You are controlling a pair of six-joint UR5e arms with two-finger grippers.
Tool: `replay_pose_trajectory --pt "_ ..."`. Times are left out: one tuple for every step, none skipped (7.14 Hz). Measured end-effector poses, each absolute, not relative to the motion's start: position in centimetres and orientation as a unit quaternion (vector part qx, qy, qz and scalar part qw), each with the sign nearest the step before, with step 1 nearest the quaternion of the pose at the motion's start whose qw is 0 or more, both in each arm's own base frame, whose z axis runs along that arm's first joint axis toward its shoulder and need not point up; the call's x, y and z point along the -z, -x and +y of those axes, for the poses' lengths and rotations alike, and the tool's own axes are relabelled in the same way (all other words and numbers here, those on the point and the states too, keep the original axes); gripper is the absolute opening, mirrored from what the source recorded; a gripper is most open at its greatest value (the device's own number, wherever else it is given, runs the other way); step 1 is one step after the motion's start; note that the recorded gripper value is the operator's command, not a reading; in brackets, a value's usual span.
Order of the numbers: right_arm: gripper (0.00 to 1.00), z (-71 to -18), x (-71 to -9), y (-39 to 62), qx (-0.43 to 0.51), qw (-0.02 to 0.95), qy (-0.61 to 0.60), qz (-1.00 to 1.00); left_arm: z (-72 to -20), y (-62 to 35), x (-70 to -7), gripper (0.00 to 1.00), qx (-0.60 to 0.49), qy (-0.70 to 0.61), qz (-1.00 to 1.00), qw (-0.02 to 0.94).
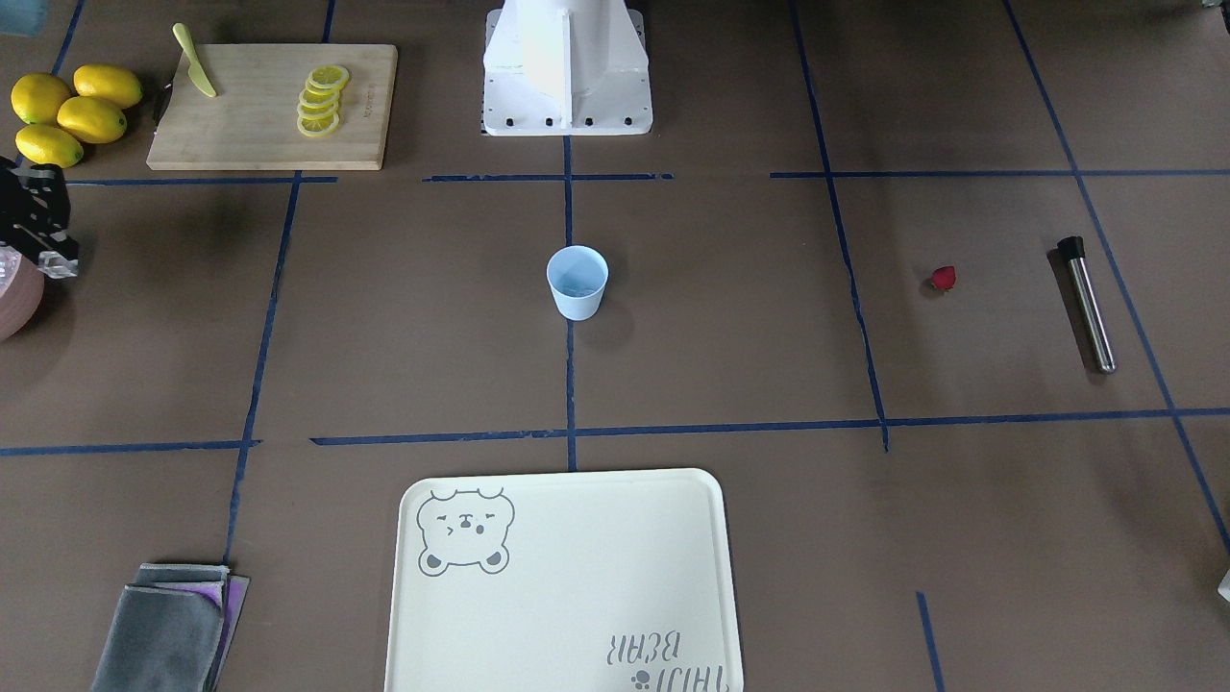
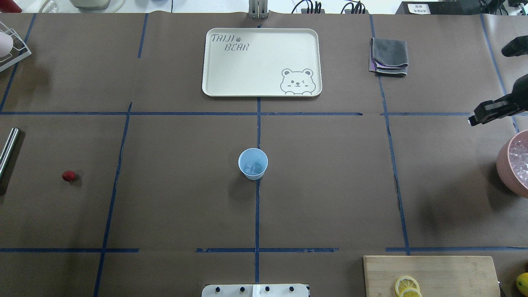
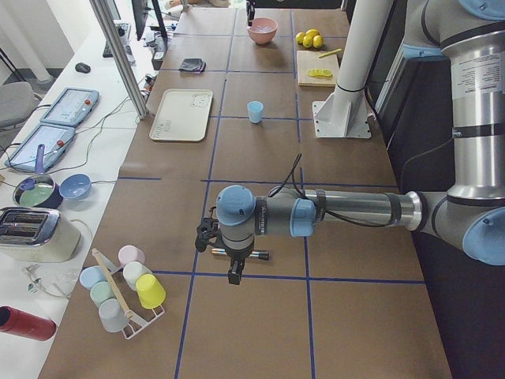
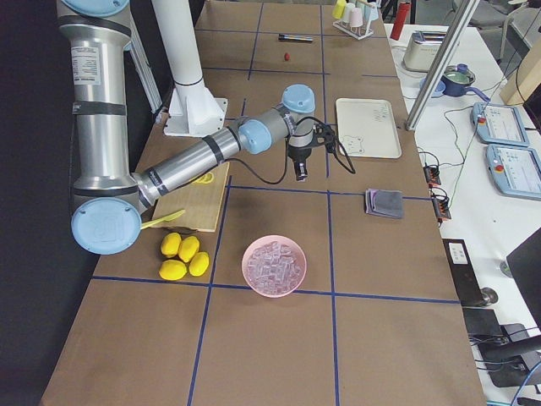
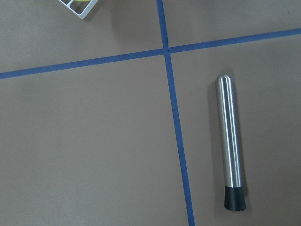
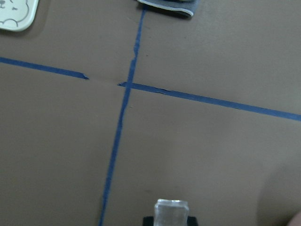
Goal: Mash ice and strawberries in cup
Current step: 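Carry the ice cube over the cup and release it inside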
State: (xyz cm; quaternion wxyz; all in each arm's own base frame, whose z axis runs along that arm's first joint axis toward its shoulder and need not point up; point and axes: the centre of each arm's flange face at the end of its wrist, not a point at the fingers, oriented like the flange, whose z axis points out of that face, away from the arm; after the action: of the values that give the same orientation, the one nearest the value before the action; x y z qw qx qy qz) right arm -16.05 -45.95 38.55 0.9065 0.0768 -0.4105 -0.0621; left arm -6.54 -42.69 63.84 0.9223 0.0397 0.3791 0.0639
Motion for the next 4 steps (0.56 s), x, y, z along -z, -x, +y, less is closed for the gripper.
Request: replay_pose_trajectory --pt "0.05 -46.3 -35.0 20.2 0.049 0.904 -0.067 -0.419 -42.7 6.5 -63.7 1.0 -0.063 -0.039 0.379 0.923" --pt "0.05 -46.4 -30.8 25.1 0.035 0.907 -0.055 -0.417 -42.7 6.5 -63.7 1.0 -0.062 -0.037 0.379 0.923" --pt "0.05 -46.4 -26.1 30.3 0.02 0.912 -0.045 -0.408 -42.7 6.5 -63.7 1.0 -0.061 -0.037 0.38 0.922" --pt "0.05 -46.3 -21.8 35.0 -0.001 0.915 -0.037 -0.402 -42.7 6.5 -63.7 1.0 -0.061 -0.037 0.38 0.922"
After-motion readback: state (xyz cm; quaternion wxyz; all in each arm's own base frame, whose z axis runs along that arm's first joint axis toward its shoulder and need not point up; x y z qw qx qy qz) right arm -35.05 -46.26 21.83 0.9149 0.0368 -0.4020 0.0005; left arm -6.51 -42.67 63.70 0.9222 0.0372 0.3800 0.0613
